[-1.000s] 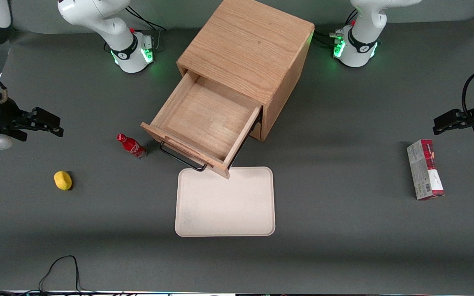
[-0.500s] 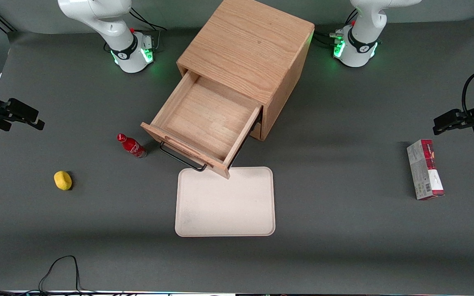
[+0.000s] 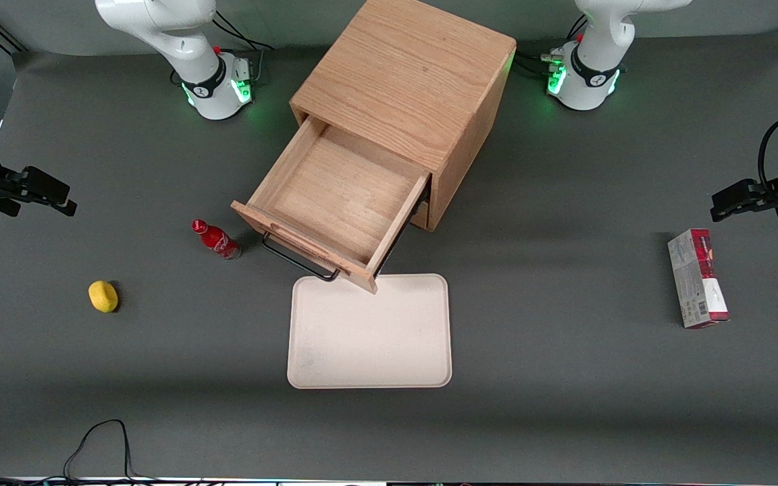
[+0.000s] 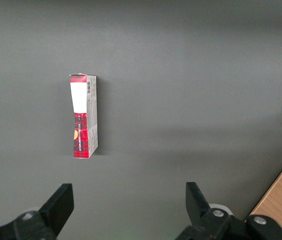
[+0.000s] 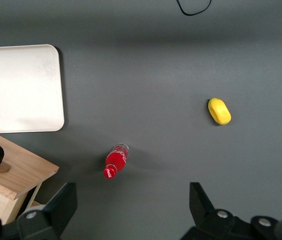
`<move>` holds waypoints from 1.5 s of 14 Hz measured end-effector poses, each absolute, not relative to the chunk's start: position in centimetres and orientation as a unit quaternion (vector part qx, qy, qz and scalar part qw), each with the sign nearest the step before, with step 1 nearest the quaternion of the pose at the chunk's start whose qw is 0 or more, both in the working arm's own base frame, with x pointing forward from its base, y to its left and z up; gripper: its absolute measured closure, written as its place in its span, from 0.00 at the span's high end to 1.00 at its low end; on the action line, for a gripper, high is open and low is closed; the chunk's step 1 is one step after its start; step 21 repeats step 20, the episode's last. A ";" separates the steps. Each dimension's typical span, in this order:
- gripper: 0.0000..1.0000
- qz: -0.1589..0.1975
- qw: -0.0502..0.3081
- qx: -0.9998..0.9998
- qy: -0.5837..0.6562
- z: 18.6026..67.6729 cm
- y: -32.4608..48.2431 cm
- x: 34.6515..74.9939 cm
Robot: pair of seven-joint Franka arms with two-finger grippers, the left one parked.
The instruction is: Open upper drawer
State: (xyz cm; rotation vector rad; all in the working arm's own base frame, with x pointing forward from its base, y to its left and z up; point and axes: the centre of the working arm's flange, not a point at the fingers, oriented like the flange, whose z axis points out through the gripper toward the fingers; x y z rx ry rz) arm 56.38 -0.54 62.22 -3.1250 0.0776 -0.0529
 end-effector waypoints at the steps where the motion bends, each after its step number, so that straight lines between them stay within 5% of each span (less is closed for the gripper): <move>1: 1.00 -0.019 0.007 -1.000 0.024 62.0 -0.5 56.6; 21: 1.00 -0.018 0.000 -1.000 0.024 60.8 -0.6 57.9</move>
